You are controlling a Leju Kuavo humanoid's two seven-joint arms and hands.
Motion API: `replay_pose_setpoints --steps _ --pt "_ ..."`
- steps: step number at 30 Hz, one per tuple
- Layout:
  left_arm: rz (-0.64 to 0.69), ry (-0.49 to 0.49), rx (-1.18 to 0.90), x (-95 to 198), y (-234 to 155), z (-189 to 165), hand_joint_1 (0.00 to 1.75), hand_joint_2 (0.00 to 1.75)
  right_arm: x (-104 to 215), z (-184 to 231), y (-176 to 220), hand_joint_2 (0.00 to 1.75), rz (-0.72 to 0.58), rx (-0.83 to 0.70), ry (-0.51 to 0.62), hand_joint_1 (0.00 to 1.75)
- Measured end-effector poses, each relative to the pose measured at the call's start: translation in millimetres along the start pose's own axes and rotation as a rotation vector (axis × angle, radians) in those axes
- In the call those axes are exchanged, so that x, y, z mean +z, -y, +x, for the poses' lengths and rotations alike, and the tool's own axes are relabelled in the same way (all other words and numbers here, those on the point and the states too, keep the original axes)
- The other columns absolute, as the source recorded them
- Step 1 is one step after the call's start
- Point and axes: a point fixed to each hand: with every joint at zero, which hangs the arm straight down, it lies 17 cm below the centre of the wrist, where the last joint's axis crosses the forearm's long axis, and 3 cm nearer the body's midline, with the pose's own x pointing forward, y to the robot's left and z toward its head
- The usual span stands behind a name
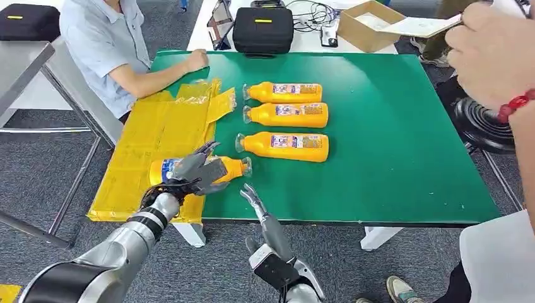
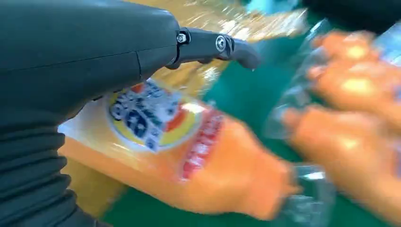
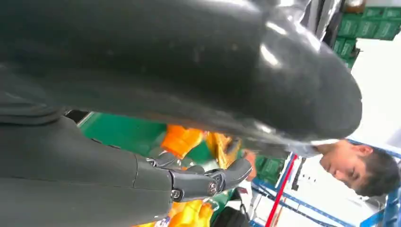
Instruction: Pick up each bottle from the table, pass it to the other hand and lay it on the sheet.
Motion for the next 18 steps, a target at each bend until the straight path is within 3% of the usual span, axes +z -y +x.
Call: replay_pose_setpoints --steps 8,9,18 --pt "0.047 0.060 0.052 -1.0 -2.3 21.3 0.00 0.00 4.3 -3.7 3.5 0.00 -0.004 0.009 -0.010 0.00" --pt "0.054 0.069 0.061 -0.8 -3.4 23.4 0.00 1.75 4.4 -3.8 3.7 0.00 -0.005 0.010 -0.010 0.00" --pt "0.338 0.205 0.200 11.9 -63.4 66.9 0.00 1.75 11.6 -5.5 11.5 0.00 -0.040 0.043 -0.018 0.00"
